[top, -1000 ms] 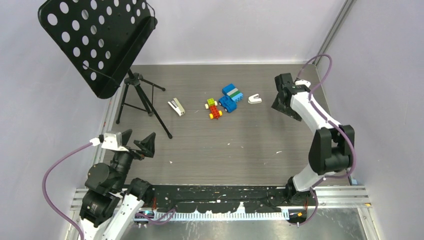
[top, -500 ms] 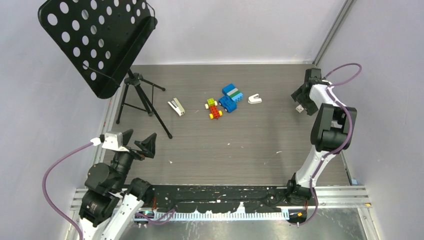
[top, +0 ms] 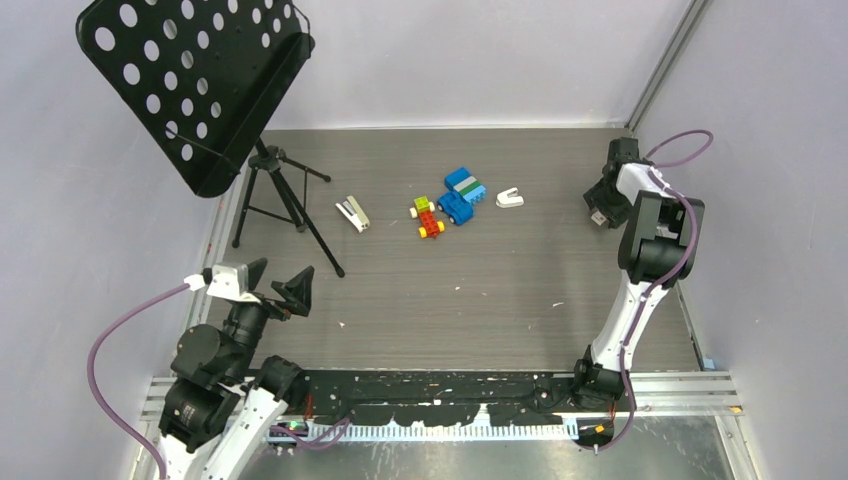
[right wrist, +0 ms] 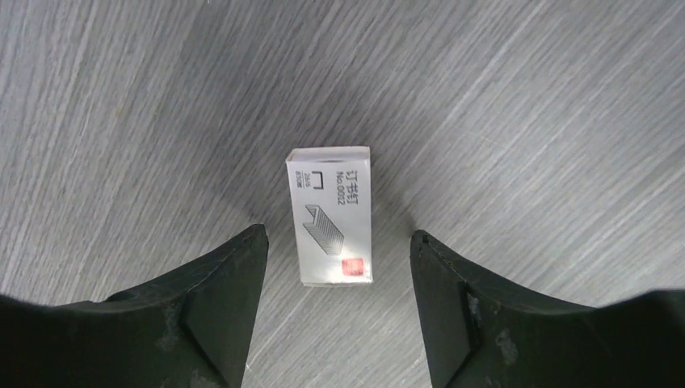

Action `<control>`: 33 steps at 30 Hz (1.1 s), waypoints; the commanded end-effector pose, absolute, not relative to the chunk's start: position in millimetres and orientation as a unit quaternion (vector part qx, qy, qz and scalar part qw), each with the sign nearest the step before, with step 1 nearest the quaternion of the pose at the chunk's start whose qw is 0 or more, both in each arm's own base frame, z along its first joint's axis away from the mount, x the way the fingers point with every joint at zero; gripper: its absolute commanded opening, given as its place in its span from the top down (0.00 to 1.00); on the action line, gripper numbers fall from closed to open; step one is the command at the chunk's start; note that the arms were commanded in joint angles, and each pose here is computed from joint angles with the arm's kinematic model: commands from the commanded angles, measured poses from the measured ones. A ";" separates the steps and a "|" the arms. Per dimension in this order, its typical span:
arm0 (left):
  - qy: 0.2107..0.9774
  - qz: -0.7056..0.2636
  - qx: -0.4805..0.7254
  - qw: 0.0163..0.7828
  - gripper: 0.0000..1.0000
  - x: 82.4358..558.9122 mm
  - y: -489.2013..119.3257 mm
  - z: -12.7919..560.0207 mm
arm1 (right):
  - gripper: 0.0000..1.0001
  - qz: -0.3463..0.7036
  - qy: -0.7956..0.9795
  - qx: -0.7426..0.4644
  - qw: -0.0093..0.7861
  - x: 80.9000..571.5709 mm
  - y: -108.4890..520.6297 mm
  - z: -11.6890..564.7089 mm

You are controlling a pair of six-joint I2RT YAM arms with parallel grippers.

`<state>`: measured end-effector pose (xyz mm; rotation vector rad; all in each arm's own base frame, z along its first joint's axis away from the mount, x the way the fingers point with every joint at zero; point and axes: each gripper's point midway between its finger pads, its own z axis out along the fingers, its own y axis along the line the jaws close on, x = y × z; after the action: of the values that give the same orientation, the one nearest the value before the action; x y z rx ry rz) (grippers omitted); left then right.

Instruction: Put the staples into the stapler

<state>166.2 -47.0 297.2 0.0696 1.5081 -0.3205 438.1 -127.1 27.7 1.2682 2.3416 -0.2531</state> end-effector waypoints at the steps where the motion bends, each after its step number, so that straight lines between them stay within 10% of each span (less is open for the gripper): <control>1: 0.671 -0.147 0.038 0.726 0.02 170.1 -50.2 305.3 | 0.34 -0.100 0.856 0.453 0.230 446.0 -133.4 26.7; 18: 0.673 -0.146 0.040 0.724 0.02 170.1 -50.8 303.7 | 0.60 -0.063 0.886 0.401 0.226 407.5 -84.5 39.9; 33: 0.694 -0.142 0.049 0.704 0.02 178.4 -57.1 293.8 | 0.61 0.024 0.968 0.024 0.247 329.4 151.8 65.2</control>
<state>173.1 -50.3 290.1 0.0858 1.5485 -0.3039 346.3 96.8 43.9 0.3920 2.6667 -0.0407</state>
